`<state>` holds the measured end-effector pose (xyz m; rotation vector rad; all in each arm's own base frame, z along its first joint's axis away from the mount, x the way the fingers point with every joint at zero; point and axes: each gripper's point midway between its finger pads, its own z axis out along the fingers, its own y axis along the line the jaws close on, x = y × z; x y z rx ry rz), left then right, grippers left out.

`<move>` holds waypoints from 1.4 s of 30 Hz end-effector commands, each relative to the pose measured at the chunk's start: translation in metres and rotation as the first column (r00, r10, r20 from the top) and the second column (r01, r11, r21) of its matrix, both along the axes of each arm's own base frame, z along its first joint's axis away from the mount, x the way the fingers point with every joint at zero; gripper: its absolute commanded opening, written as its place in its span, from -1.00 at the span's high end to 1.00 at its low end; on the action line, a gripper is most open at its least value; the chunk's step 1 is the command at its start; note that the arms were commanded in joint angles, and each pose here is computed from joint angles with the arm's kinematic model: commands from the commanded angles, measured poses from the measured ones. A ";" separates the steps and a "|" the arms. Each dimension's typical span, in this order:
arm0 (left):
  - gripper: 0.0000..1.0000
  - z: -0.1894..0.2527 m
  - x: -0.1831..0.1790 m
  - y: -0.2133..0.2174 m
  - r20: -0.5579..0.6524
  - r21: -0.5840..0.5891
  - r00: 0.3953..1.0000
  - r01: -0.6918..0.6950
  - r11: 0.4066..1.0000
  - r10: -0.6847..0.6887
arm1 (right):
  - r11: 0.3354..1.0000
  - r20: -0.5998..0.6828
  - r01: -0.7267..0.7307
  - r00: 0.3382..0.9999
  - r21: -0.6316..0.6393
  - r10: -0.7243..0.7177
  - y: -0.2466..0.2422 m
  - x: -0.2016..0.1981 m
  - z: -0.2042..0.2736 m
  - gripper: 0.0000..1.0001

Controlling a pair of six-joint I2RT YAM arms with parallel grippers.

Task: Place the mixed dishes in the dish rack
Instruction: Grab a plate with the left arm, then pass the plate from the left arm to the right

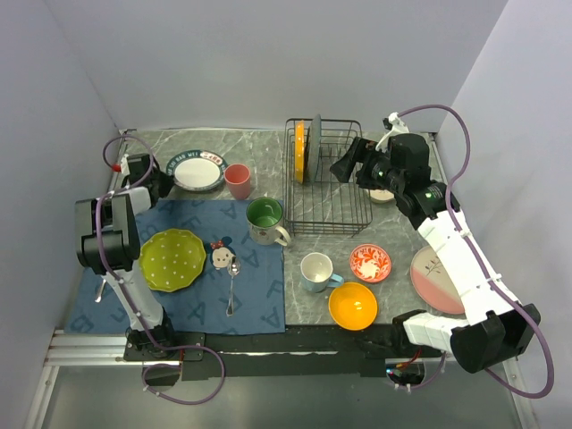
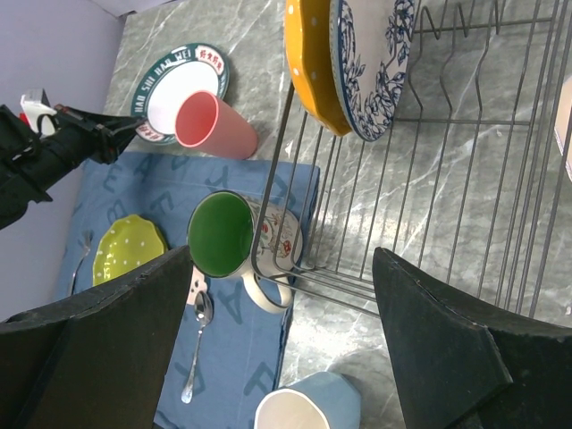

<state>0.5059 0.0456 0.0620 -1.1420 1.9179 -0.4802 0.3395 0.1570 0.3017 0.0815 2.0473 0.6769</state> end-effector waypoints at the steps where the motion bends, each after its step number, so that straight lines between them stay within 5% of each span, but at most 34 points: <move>1: 0.98 0.052 0.009 0.002 0.085 0.011 0.996 -0.002 1.000 0.001 | 1.000 0.047 0.005 0.999 0.019 -0.006 0.002 0.002 0.017 -0.78; 11: 0.98 0.133 0.025 -0.007 0.273 0.007 0.961 0.055 0.998 -0.055 | 1.000 0.053 -0.006 0.999 0.012 0.006 0.005 0.003 0.020 -0.77; 21: 0.98 0.187 0.014 -0.016 0.319 0.065 0.938 0.120 0.991 -0.135 | 0.997 0.087 -0.062 0.994 -0.036 0.065 0.019 0.007 0.026 -0.78; 32: 0.98 0.229 -0.028 -0.059 0.284 0.090 0.915 0.272 0.958 -0.286 | 0.950 0.253 -0.165 0.939 -0.266 0.234 0.073 -0.004 0.062 -0.83; 42: 0.98 0.271 -0.079 -0.116 0.320 0.158 0.852 0.384 0.910 -0.415 | 0.818 0.385 -0.197 0.806 -0.541 0.449 0.142 -0.031 0.075 -1.00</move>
